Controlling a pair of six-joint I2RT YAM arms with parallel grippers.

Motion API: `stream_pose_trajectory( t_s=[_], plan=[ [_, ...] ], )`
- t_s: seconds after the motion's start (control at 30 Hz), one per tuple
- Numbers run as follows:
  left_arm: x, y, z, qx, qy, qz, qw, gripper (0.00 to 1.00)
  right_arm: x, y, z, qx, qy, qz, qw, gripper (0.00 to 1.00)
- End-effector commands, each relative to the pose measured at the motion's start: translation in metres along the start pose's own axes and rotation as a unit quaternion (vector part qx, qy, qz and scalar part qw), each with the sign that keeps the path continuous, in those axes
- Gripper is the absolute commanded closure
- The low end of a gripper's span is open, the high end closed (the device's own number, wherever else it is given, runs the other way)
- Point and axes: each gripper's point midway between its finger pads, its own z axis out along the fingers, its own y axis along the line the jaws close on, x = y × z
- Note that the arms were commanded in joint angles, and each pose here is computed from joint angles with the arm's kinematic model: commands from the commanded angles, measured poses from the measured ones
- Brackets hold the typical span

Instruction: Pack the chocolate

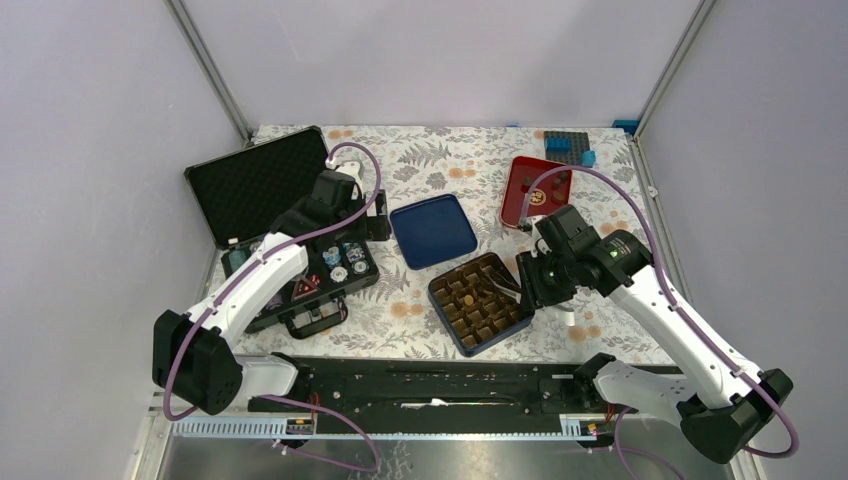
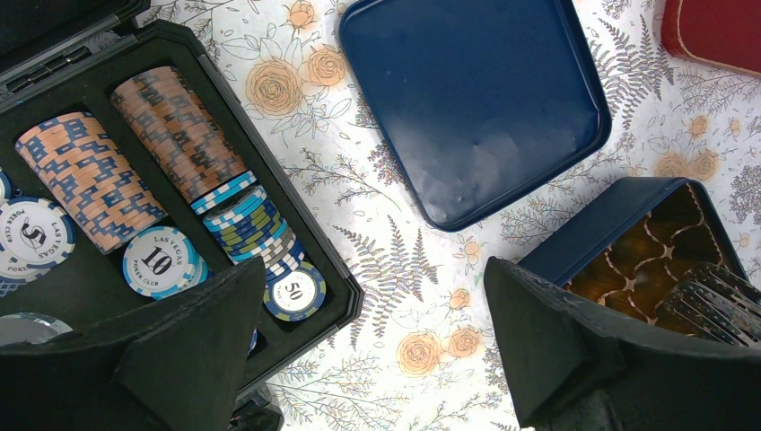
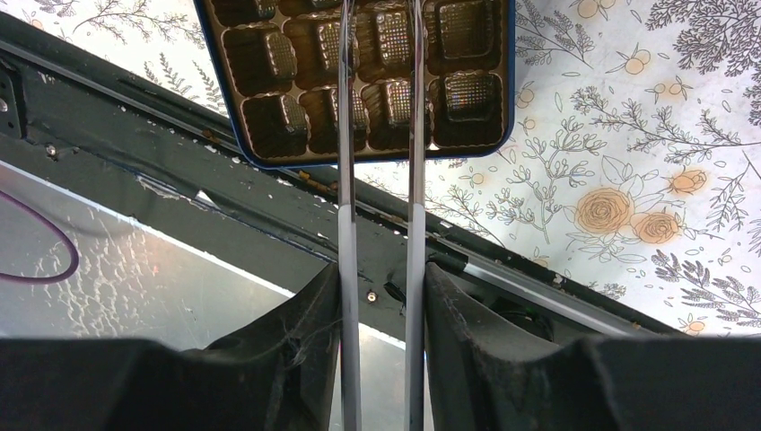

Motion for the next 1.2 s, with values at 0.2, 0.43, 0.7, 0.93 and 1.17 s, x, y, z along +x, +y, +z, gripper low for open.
stream_pose_trajectory(
  t_s=[0.2,0.43,0.7,0.93,1.17],
  plan=[
    [-0.019,-0.006,-0.008,0.012,-0.035,-0.004,0.999,0.01,-0.009,0.005,-0.008,-0.005,-0.025,-0.001,1.0,0.74],
    [-0.019,-0.007,-0.007,0.015,-0.036,-0.004,0.999,0.01,-0.05,0.004,-0.031,0.014,-0.121,0.011,0.992,0.88],
    [-0.017,-0.009,-0.005,0.024,-0.037,-0.006,0.999,0.01,-0.131,-0.039,-0.043,0.158,-0.223,0.048,0.961,0.82],
    [-0.021,-0.007,-0.012,0.021,-0.05,0.001,0.999,0.01,-0.173,-0.107,-0.012,0.201,-0.26,0.115,0.938,0.79],
    [-0.022,-0.007,-0.012,0.019,-0.046,0.01,0.999,0.01,-0.19,-0.123,0.031,0.203,-0.251,0.12,0.939,0.73]
  ],
)
